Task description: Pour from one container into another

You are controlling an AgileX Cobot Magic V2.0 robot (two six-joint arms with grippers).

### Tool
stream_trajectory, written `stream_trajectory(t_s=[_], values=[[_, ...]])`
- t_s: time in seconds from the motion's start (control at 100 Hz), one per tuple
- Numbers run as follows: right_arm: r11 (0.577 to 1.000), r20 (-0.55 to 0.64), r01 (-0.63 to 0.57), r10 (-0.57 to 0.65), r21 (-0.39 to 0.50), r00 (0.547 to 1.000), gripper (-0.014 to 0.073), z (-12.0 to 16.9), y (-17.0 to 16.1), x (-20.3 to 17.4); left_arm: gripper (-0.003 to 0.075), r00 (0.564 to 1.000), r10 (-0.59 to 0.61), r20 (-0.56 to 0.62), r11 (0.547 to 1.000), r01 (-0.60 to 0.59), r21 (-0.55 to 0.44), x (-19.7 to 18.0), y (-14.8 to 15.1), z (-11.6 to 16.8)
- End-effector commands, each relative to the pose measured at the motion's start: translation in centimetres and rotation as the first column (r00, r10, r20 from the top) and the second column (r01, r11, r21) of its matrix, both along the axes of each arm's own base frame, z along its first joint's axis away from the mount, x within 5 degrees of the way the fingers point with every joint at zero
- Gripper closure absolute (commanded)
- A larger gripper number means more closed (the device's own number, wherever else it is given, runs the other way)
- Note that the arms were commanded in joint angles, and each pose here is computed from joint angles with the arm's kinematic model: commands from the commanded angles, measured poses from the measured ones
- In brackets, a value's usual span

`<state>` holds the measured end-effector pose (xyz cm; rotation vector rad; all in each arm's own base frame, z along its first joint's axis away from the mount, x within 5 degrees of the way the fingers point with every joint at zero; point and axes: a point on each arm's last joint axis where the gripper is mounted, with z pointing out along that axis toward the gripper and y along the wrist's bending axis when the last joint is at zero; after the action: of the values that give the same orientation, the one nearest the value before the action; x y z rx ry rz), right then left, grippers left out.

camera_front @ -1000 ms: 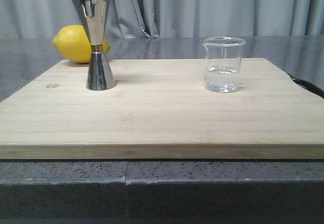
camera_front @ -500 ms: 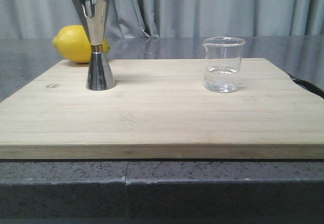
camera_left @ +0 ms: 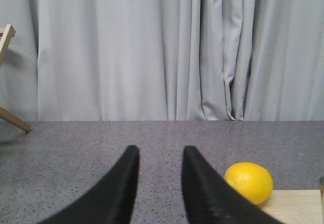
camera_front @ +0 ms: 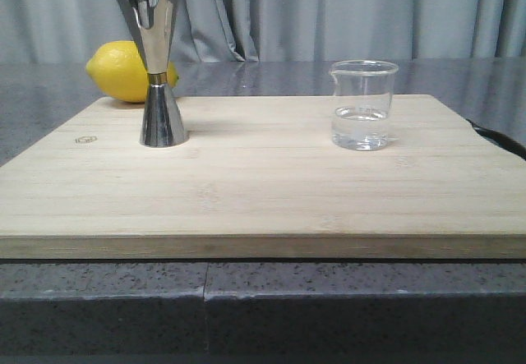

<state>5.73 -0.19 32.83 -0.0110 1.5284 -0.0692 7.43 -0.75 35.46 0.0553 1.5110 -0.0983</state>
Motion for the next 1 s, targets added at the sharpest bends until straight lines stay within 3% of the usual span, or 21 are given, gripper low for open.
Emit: stream_trajectory(t_s=[0.0, 0.06, 0.11, 0.7, 0.83, 0.99], values=[[0.999, 0.09, 0.014, -0.012, -0.029, 0.996, 0.0129, 1.7, -0.1, 0.0, 0.0237, 0.996, 0.007, 0.093, 1.0, -0.006, -0.011, 0.0, 0.1, 1.7], [0.999, 0.09, 0.014, -0.012, -0.029, 0.996, 0.003, 1.7, -0.1, 0.0, 0.0154, 0.995, 0.007, 0.097, 1.0, -0.006, -0.011, -0.1, 0.1, 1.8], [0.999, 0.09, 0.014, -0.012, -0.029, 0.996, -0.0006, 1.7, -0.1, 0.0, 0.0136, 0.995, 0.007, 0.097, 1.0, -0.006, -0.011, -0.1, 0.1, 1.8], [1.0, 0.09, 0.009, -0.008, -0.015, 0.996, -0.0011, 1.7, 0.0, 0.0, 0.024, 0.995, 0.002, 0.095, 0.999, 0.002, -0.04, 0.1, 0.0, 1.8], [1.0, 0.063, 0.004, -0.004, -0.003, 0.998, -0.0011, 2.2, 0.0, -0.2, 0.024, 1.0, -0.003, 0.018, 0.999, 0.003, -0.033, 0.9, -0.1, 1.6], [1.0, -0.061, 0.0, 0.0, 0.001, 0.998, -0.0011, 3.3, 0.0, 0.4, 0.0239, 0.989, -0.01, -0.145, 1.0, 0.012, 0.01, 2.9, -0.4, 2.2]])
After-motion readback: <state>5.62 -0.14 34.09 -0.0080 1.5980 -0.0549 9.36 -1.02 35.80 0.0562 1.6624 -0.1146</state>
